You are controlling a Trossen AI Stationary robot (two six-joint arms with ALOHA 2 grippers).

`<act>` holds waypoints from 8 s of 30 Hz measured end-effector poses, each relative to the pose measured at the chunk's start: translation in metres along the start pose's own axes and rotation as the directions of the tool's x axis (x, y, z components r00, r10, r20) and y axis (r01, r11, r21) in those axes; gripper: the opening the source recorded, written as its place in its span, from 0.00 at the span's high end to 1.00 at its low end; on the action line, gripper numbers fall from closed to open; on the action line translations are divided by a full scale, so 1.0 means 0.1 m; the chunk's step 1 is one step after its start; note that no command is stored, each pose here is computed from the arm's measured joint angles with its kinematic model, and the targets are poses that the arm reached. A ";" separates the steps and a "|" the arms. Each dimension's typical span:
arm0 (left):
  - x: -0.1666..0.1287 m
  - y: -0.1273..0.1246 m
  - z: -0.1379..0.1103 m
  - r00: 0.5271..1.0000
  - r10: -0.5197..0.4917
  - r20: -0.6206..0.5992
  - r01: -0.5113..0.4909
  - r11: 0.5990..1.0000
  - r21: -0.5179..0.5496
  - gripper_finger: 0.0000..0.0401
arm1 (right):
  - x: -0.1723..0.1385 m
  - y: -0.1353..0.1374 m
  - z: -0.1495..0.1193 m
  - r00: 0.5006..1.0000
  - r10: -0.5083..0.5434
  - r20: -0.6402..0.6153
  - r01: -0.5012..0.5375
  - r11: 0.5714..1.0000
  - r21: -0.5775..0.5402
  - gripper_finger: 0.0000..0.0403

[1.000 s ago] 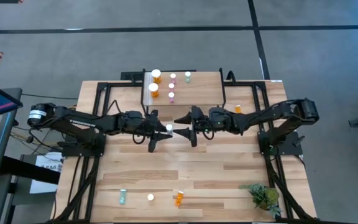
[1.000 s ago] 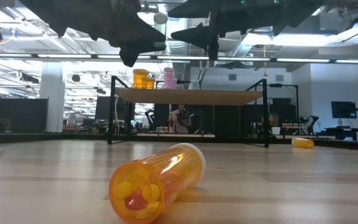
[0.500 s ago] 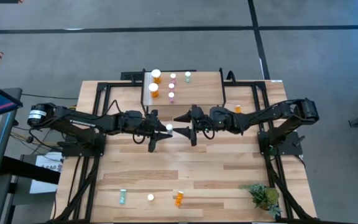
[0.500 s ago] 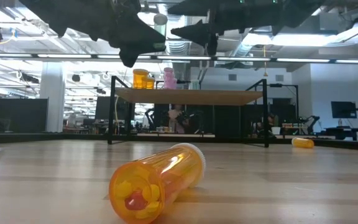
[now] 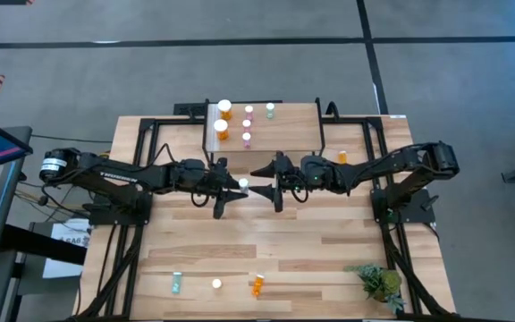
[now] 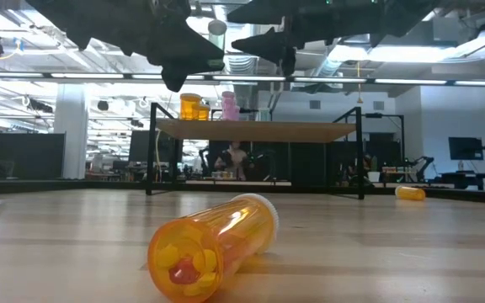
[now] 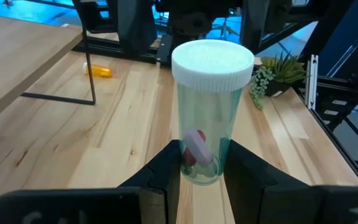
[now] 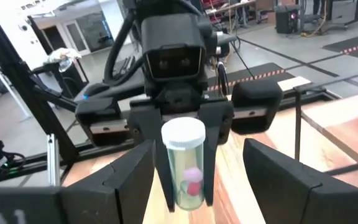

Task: Pick and place medicine bottles onto shelf by color
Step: Put the top small blue pill bottle aligned with other small blue pill bottle on the shelf

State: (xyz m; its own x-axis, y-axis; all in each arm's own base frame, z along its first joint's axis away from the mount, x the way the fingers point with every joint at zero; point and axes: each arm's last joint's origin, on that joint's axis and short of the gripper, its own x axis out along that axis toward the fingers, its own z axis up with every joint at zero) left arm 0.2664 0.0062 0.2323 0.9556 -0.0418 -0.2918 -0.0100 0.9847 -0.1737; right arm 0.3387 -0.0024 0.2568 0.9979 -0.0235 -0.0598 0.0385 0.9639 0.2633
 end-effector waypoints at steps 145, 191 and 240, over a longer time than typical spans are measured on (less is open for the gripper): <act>-0.01 -0.09 -0.19 0.982 -0.021 -0.186 0.026 0.999 0.021 0.79 | 0.49 0.28 -0.11 0.962 -0.145 -0.230 0.123 0.987 -0.105 0.46; -0.46 -0.04 -0.06 0.969 0.128 -0.213 -0.120 0.991 0.052 0.45 | 0.30 -0.13 0.25 0.947 -0.236 -0.216 0.224 0.971 -0.080 0.66; -0.95 -0.11 -0.02 0.992 -0.024 0.122 0.007 0.991 0.137 0.45 | -0.05 -1.55 0.49 0.759 -0.613 -0.220 0.599 0.790 -0.132 0.64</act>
State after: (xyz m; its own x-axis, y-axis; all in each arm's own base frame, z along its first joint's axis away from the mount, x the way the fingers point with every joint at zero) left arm 0.1751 -0.0008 0.2604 0.9843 -0.0443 -0.1709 0.0371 0.9983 -0.0452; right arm 0.3305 -0.1647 0.2631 0.7229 -0.5501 -0.4181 0.6214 0.7822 0.0452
